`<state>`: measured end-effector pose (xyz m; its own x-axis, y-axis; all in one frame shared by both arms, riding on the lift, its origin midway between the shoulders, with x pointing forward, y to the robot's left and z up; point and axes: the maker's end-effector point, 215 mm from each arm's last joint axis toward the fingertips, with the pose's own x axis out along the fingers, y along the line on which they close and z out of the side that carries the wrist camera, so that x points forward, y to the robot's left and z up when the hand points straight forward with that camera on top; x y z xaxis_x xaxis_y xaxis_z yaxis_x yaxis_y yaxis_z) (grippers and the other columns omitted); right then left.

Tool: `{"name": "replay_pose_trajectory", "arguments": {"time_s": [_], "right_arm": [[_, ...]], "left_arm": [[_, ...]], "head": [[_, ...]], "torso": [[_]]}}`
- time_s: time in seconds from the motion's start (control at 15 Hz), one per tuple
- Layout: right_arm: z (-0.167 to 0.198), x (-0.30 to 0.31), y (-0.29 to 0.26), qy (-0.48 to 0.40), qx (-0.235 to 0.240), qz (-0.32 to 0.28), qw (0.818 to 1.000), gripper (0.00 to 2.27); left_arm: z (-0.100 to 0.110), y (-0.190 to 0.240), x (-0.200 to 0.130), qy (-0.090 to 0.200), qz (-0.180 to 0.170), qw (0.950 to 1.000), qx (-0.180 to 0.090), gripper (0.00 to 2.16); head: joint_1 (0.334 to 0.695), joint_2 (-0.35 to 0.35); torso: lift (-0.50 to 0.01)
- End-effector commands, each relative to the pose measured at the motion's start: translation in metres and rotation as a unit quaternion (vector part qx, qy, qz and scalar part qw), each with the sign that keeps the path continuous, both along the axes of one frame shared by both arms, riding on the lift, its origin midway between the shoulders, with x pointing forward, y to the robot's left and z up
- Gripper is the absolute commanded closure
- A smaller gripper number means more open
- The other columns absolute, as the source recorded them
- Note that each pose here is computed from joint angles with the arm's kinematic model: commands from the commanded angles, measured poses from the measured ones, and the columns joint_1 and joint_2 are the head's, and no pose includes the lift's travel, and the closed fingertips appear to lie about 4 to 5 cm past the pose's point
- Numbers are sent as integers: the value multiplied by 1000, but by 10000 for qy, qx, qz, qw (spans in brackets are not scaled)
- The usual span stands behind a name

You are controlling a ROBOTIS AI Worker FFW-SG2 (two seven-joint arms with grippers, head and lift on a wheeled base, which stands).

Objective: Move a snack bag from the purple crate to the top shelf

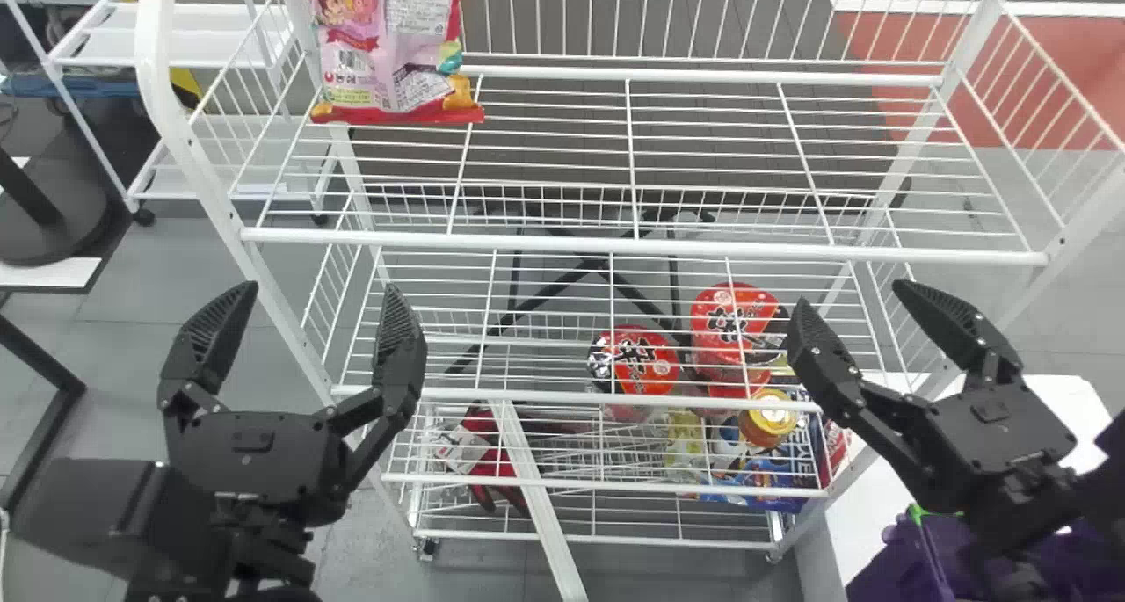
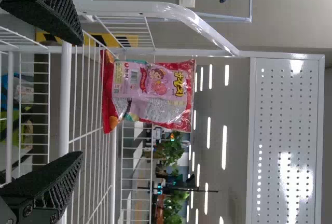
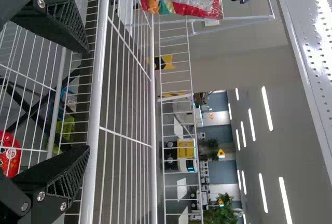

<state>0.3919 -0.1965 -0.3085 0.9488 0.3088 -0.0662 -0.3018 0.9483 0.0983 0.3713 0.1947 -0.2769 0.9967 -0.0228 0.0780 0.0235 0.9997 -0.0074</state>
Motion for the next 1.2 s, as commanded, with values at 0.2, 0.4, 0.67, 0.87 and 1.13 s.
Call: {"name": "replay_pose_trajectory", "arguments": {"time_s": [0.2,0.4,0.67,0.87,1.13], "right_arm": [[3,-3,1,-35,-8,8,10000,174],[5,-4,0,-73,-9,6,10000,174],[9,-4,2,-133,0,15,9999,174],[9,-4,1,-125,-13,4,9999,174],[8,-4,-1,-111,-43,-13,9999,174]], "left_arm": [[3,0,-3,-58,0,10000,-20,36],[7,1,-5,-125,9,9999,-34,39],[8,1,-5,-125,17,9999,-36,39],[9,1,-6,-140,17,9999,-41,39],[12,0,-6,-184,11,9998,-54,39]], "head": [[695,-3],[695,-2],[695,0],[695,1],[695,-1]], "torso": [[-192],[-204],[-220],[-232],[-248]]}}
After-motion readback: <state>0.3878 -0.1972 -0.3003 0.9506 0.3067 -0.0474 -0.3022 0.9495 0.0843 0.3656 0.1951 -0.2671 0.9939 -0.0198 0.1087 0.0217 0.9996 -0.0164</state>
